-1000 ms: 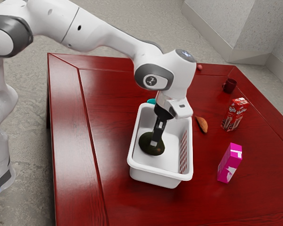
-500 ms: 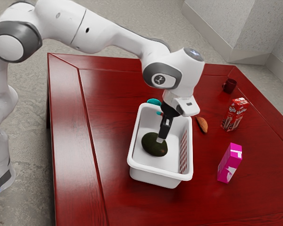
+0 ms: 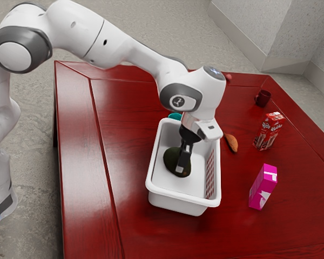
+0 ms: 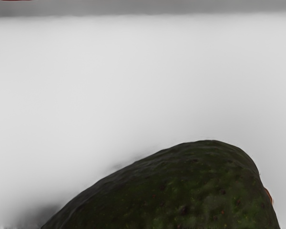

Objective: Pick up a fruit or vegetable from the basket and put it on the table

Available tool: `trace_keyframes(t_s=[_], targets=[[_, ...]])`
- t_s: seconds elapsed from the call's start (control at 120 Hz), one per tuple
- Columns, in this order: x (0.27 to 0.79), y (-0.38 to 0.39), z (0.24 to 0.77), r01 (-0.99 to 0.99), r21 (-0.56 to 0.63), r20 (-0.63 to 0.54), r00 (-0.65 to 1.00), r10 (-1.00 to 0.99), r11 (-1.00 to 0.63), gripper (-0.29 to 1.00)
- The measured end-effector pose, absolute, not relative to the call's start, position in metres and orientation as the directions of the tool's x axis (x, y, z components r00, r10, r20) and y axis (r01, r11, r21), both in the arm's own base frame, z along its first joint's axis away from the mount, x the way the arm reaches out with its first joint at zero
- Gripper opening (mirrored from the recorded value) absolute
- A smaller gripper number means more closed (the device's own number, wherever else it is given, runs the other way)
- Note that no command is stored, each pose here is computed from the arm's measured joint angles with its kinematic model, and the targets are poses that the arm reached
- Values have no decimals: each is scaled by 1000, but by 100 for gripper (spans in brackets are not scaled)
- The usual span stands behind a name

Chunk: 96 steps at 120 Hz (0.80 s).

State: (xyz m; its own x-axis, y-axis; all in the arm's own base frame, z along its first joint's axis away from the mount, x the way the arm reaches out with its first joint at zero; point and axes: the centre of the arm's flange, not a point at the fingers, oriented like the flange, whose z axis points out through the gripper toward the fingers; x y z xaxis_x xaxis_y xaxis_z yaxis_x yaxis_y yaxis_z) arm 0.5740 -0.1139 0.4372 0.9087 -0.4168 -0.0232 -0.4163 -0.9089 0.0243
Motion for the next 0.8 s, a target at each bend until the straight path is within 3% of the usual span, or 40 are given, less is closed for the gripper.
trace_keyframes(t_s=[0.433,0.8], targets=[[573,-126,464,-436,31,-60,897,-437,-899,54],[585,-115,600,-443,-69,23,895,-445,-894,50]])
